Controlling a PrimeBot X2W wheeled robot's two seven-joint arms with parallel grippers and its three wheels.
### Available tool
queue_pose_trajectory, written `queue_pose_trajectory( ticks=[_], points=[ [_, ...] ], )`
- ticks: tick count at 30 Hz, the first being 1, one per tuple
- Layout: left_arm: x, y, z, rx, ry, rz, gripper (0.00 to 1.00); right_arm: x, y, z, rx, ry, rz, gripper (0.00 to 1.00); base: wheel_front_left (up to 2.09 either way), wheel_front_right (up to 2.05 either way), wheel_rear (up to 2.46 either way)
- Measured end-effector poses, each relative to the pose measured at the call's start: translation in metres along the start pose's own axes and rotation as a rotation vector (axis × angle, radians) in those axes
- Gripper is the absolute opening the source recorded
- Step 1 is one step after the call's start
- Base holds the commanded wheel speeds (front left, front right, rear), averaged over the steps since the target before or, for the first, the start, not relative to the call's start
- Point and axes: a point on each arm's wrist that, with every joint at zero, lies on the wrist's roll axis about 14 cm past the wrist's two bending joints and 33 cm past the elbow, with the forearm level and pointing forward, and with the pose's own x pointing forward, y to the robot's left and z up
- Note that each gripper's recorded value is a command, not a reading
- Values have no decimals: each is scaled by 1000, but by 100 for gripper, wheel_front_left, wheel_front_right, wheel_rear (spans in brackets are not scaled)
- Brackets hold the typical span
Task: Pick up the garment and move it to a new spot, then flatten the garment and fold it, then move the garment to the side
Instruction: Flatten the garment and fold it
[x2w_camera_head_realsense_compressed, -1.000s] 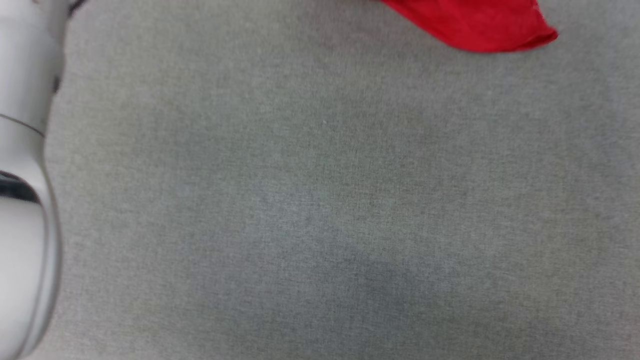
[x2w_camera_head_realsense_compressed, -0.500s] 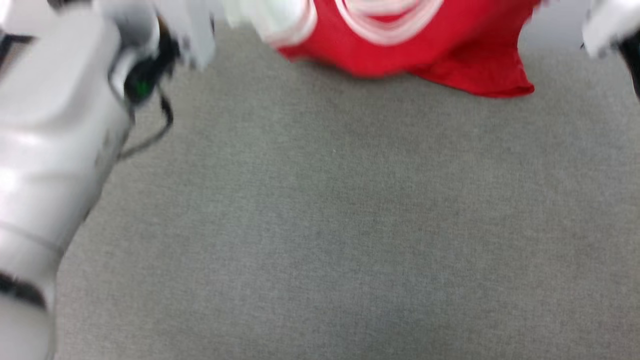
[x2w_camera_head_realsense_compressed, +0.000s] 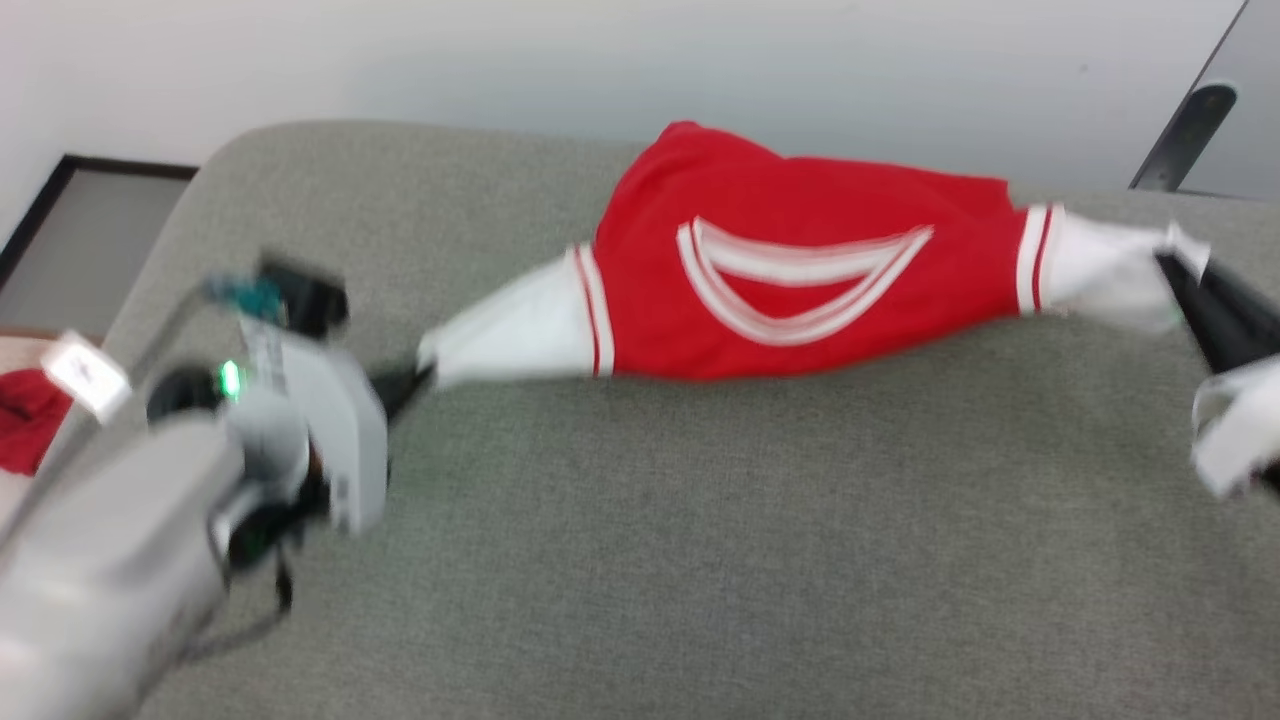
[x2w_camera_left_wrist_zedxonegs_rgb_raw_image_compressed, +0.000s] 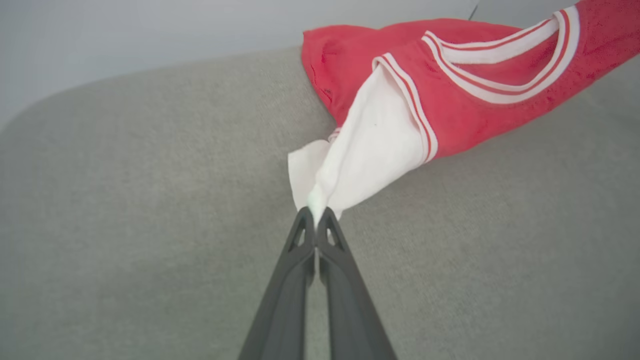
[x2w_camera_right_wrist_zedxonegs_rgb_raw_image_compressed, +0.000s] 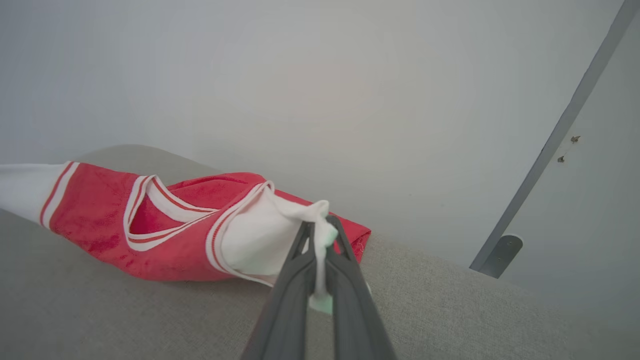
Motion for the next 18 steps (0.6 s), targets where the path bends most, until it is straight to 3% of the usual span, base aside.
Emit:
queue_pose_trajectory(
  ticks=[7,18],
  points=[
    [-26,-13,-63,-122,144,-21,0,-44,-1,-15,48,7,-31,0,0,0,0],
    [-56,-43,-124,-197,295,-39,0,-117,17,-77,93,195,-25,0,0,0,0]
  ],
)
